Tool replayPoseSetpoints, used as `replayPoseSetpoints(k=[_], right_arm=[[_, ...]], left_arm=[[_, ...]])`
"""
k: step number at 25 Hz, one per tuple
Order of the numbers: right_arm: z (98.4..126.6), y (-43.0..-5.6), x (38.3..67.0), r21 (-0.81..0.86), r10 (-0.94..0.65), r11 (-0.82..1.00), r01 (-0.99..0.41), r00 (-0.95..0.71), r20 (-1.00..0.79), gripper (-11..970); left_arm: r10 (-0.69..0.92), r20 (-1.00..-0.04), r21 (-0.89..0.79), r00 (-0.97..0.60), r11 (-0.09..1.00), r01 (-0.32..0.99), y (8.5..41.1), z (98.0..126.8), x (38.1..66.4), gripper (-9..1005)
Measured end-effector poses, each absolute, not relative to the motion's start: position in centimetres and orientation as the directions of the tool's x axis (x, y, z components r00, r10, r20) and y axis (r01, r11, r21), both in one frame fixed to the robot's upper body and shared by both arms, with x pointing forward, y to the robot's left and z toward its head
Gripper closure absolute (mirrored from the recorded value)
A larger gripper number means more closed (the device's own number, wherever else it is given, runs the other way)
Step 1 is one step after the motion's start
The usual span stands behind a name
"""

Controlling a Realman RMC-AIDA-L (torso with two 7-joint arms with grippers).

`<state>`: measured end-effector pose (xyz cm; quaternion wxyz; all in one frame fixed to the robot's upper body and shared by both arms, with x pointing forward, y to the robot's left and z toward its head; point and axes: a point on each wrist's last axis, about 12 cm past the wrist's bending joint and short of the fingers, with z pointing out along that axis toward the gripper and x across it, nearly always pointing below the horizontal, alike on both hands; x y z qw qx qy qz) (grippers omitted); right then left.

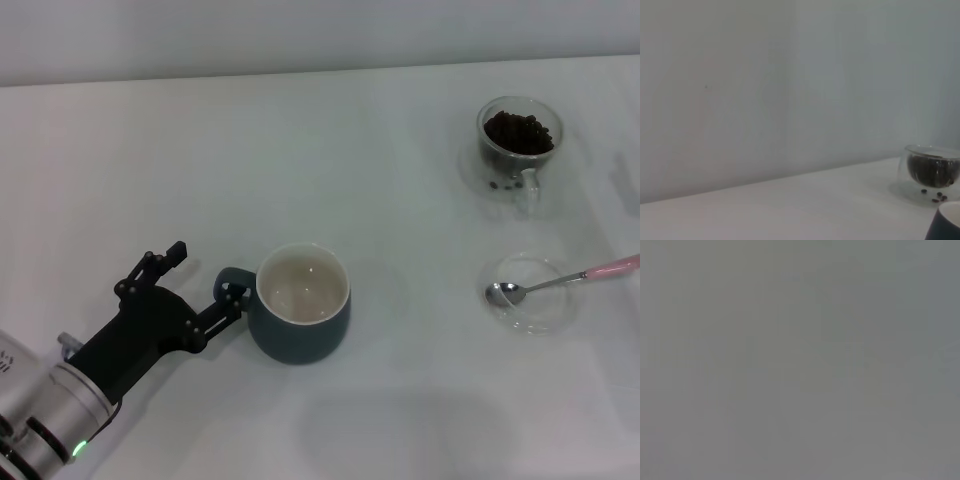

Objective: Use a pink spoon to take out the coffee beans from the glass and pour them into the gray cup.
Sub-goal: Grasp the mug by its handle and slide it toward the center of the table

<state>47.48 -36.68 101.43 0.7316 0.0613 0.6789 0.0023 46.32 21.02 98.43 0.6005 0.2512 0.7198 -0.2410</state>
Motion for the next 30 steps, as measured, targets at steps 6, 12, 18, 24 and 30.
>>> replayPoseSetpoints(k=[6, 12, 18, 24, 30], right_arm=[[101.0, -36.7, 46.6, 0.098, 0.093, 0.991, 0.086, 0.061, -0.994, 118], [100.7, -37.2, 45.7, 0.232, 0.225, 0.968, 0.099, 0.07, -0.972, 118], [100.4, -38.2, 44.5, 0.412, 0.406, 0.905, 0.111, 0.074, -0.911, 118], [100.3, -38.5, 44.1, 0.434, 0.428, 0.893, 0.117, 0.076, -0.901, 118], [100.4, -38.4, 44.1, 0.437, 0.43, 0.893, 0.111, 0.082, -0.899, 118]], left_arm=[[0.059, -0.987, -0.051, -0.147, 0.76, 0.648, 21.2, 98.5, 46.0, 120], [0.016, -0.987, -0.084, -0.163, 0.803, 0.591, 22.1, 98.2, 45.3, 120], [-0.035, -0.989, -0.106, -0.145, 0.846, 0.522, 24.0, 98.2, 44.2, 117], [0.004, -0.992, -0.065, -0.125, 0.84, 0.538, 24.6, 98.4, 45.1, 120], [0.049, -0.985, -0.054, -0.166, 0.824, 0.564, 23.8, 98.0, 45.8, 119]])
